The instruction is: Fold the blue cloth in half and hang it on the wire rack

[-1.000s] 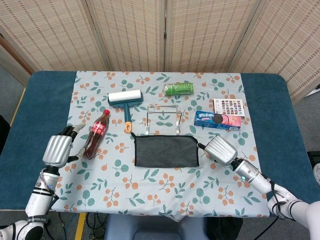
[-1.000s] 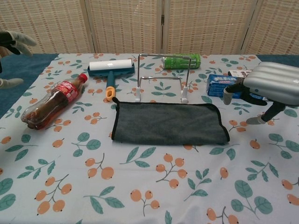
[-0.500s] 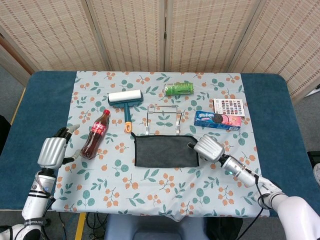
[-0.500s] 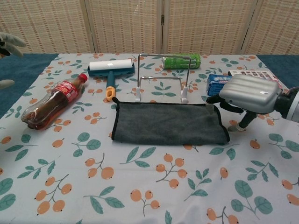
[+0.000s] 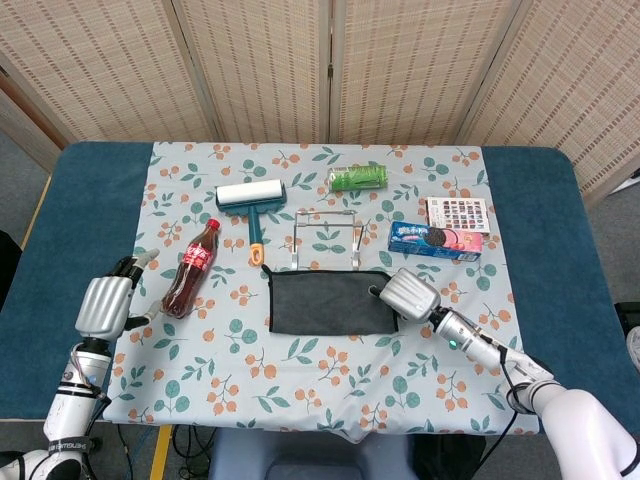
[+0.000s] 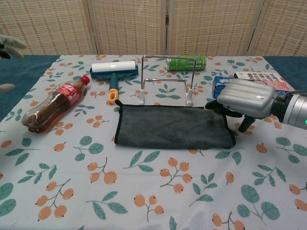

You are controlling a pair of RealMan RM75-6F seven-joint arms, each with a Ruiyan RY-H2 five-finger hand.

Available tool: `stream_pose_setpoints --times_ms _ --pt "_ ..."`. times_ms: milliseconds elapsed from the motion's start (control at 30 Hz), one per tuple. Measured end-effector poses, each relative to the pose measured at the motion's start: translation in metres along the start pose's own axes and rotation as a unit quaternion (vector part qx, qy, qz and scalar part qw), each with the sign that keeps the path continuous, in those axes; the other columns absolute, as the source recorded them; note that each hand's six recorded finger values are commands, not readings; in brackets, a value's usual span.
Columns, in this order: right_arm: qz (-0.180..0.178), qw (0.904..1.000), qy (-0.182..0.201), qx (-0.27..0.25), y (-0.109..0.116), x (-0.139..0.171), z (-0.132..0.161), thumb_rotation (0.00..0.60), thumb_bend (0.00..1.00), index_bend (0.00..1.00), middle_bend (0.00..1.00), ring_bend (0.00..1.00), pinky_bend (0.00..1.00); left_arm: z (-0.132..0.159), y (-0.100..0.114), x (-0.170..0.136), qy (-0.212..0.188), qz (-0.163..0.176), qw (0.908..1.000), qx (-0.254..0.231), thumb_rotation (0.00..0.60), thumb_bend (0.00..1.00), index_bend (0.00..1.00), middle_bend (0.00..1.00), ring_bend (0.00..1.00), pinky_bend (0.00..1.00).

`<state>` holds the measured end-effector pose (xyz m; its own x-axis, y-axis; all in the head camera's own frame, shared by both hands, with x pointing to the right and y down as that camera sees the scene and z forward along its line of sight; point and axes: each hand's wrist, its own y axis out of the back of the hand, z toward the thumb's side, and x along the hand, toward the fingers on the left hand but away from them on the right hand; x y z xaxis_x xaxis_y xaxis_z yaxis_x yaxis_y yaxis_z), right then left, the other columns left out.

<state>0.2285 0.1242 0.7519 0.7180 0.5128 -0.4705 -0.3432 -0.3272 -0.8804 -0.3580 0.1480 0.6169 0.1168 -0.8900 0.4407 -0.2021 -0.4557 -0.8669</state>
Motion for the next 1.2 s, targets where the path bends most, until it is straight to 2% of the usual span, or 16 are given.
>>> stream_pose_setpoints --times_ms 433,1200 --pt "0.003 1.0 0.004 -0.003 0.0003 -0.0048 0.0038 0.6 0.21 0.47 0.86 0.86 1.0 0.0012 -0.0005 -0.0029 -0.003 -0.004 1.0 0.002 0.6 0.29 0.1 0.21 0.19 0.45" --pt "-0.004 0.9999 0.008 -0.011 0.0045 -0.0078 0.0076 0.6 0.4 0.52 0.88 0.86 1.0 0.0037 -0.0024 -0.004 -0.007 -0.013 0.9999 0.003 0.6 0.29 0.1 0.2 0.19 0.45"
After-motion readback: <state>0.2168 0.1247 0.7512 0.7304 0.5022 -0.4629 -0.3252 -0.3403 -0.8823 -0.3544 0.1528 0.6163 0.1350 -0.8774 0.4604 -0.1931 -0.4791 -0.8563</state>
